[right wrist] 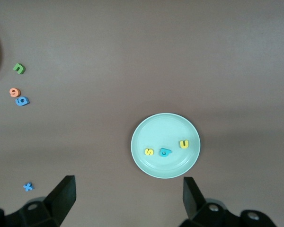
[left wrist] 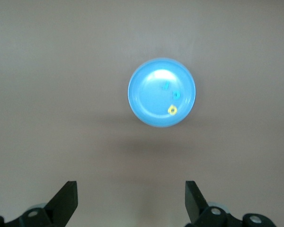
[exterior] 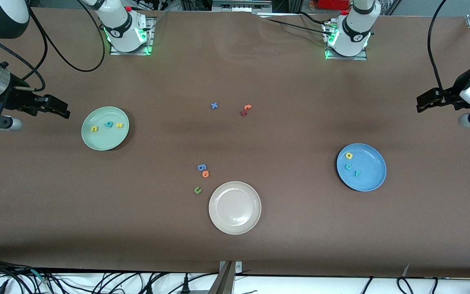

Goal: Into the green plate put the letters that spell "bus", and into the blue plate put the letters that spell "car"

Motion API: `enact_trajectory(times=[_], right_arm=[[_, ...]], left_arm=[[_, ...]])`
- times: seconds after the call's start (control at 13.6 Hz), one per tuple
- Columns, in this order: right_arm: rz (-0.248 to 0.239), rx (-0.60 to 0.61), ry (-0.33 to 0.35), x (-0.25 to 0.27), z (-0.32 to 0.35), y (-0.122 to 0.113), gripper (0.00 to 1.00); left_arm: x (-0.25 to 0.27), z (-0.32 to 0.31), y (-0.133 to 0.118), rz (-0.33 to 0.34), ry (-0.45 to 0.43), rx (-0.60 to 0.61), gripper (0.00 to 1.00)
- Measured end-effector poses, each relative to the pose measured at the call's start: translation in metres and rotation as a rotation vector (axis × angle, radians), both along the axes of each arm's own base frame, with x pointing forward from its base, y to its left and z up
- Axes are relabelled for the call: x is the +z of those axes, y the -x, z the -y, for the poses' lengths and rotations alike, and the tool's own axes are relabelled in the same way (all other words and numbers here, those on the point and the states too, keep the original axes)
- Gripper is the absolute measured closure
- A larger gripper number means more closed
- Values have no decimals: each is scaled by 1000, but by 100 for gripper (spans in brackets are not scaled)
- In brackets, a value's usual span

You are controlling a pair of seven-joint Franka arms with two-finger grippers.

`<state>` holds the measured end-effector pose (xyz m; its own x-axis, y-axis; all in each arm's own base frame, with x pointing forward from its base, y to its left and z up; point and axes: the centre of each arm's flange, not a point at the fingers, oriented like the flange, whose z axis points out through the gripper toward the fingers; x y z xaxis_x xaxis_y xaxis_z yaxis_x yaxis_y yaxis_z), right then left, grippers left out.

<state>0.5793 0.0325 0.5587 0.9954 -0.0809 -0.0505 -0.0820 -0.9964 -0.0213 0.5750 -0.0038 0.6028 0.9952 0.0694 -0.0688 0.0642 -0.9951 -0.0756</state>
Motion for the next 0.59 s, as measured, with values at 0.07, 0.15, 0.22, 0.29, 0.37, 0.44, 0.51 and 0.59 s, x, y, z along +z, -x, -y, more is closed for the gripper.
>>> enact_trajectory(times=[0.07,0.15,0.22,0.29,0.37,0.44,0.51,0.59], right_arm=[[-3,4,0,-1,-2,0,0],[-10,6,0,-2,-3,1,0],[-19,8,0,-3,-4,2,0],[-22,8,1,-4,-4,3,0],[-25,8,1,-4,-4,3,0],[-25,8,1,-5,-4,3,0],[-26,8,1,-5,-4,3,0],[-24,7,1,-5,-4,3,0]], left_arm=[[5,0,1,17,0,1,0],[6,0,3,25,-1,1,0],[6,1,6,28,-2,0,0],[4,1,10,34,-3,-2,0],[2,2,14,40,-5,-3,0],[1,2,18,40,-6,-3,0],[1,2,20,42,-7,-3,0],[1,3,22,44,-7,-5,0]])
